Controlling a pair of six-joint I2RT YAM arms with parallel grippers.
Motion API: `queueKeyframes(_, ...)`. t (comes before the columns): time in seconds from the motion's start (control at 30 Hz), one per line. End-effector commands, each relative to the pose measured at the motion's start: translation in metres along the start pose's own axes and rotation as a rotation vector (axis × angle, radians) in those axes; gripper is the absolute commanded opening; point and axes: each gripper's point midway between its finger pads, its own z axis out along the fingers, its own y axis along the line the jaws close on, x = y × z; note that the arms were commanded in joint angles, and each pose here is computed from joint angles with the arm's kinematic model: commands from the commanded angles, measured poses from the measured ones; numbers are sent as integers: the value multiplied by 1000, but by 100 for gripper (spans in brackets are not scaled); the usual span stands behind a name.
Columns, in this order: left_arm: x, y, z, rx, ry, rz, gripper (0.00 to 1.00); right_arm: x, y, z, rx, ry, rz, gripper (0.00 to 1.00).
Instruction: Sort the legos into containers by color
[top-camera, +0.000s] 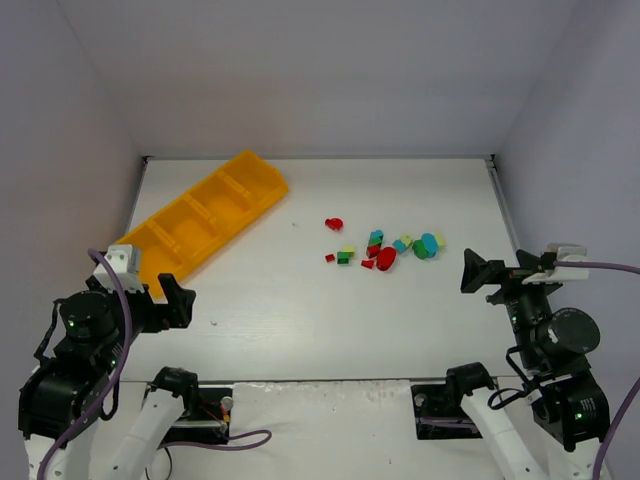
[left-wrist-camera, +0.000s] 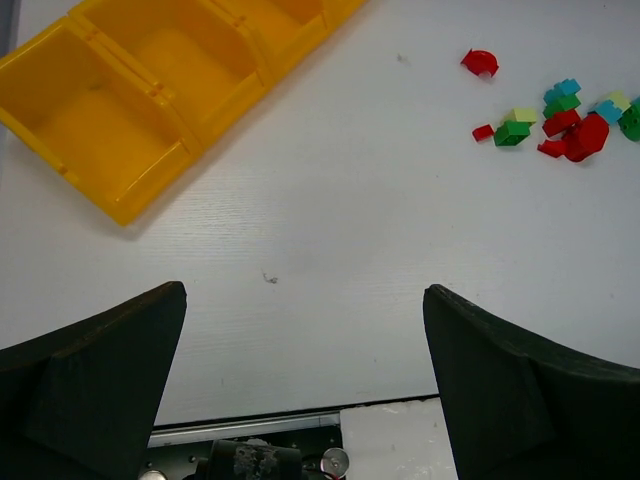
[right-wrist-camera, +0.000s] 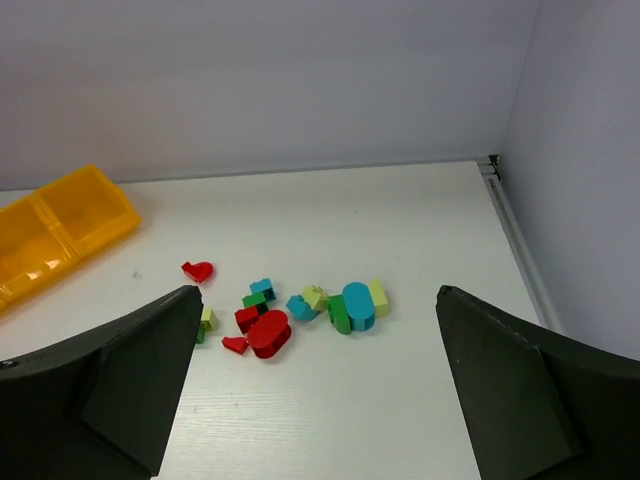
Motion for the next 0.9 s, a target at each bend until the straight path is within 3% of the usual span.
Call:
queueKeyframes(0.0,-11,-6,7,15,8,-7,98,-14,8,4,-37,-50,15,100)
queueKeyframes(0.47,-38,-26,37,66,26,-90,97,8,19,26,-54,49,84,100)
queueKeyframes(0.63,-60,-49,80,146,51,-91,97,17,25,60,-22,148,122,100)
queueKeyframes(0.87,-82,-79,152,210,92,-64,97,75,30,106,34,350,165,100)
